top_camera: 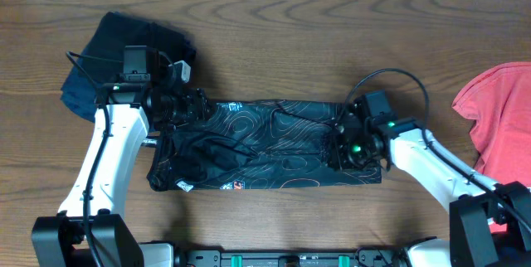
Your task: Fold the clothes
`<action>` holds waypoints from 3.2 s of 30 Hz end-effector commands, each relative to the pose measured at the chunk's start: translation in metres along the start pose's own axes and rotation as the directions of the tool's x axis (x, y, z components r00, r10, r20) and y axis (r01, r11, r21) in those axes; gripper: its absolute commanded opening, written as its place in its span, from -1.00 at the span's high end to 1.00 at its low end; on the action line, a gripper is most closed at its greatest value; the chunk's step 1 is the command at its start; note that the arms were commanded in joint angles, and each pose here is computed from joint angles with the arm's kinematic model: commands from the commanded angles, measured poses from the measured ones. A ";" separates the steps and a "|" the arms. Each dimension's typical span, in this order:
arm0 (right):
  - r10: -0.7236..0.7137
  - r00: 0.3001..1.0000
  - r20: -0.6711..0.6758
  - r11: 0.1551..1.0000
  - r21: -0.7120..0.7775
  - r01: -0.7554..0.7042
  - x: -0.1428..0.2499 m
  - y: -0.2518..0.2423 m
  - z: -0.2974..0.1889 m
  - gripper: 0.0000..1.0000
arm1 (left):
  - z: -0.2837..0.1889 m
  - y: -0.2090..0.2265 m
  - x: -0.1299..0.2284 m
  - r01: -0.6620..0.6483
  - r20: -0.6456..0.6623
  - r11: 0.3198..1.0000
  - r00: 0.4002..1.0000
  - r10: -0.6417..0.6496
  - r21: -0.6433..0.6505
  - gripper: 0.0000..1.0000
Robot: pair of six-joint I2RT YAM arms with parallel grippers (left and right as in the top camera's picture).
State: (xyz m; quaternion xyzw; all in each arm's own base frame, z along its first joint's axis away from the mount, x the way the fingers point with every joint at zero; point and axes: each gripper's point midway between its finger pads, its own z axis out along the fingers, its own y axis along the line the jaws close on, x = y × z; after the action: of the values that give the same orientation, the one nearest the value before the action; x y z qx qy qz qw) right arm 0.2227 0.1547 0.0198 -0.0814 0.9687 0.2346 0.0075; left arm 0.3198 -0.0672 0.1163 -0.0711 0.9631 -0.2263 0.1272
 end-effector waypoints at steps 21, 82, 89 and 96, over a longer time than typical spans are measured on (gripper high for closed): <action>0.239 0.927 0.287 0.970 -0.022 -0.244 -0.053 -0.071 -0.066 0.28 | -0.007 -0.005 -0.007 -0.018 0.031 1.000 0.999 0.018 0.010 -0.38; 0.093 0.996 0.012 0.995 -0.035 -0.092 -0.014 -0.015 -0.002 0.25 | -0.007 -0.005 -0.008 -0.020 0.034 1.000 0.999 0.019 0.011 -0.47; 0.066 0.998 -0.013 0.993 0.096 -0.065 0.002 -0.018 0.015 0.84 | -0.007 -0.005 -0.008 -0.019 0.034 1.000 0.999 0.019 0.011 -0.47; -0.092 0.995 -0.045 0.993 -0.084 0.088 0.012 0.017 0.012 0.97 | -0.007 -0.005 -0.008 -0.019 0.034 1.000 0.999 0.019 0.011 -0.46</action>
State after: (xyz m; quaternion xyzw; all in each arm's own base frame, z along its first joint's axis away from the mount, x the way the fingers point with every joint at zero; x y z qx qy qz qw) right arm 0.2143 0.1581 0.0031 -0.0793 0.9717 0.2220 -0.0152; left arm 0.3225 -0.0672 0.1170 -0.0696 0.9624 -0.2266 0.1330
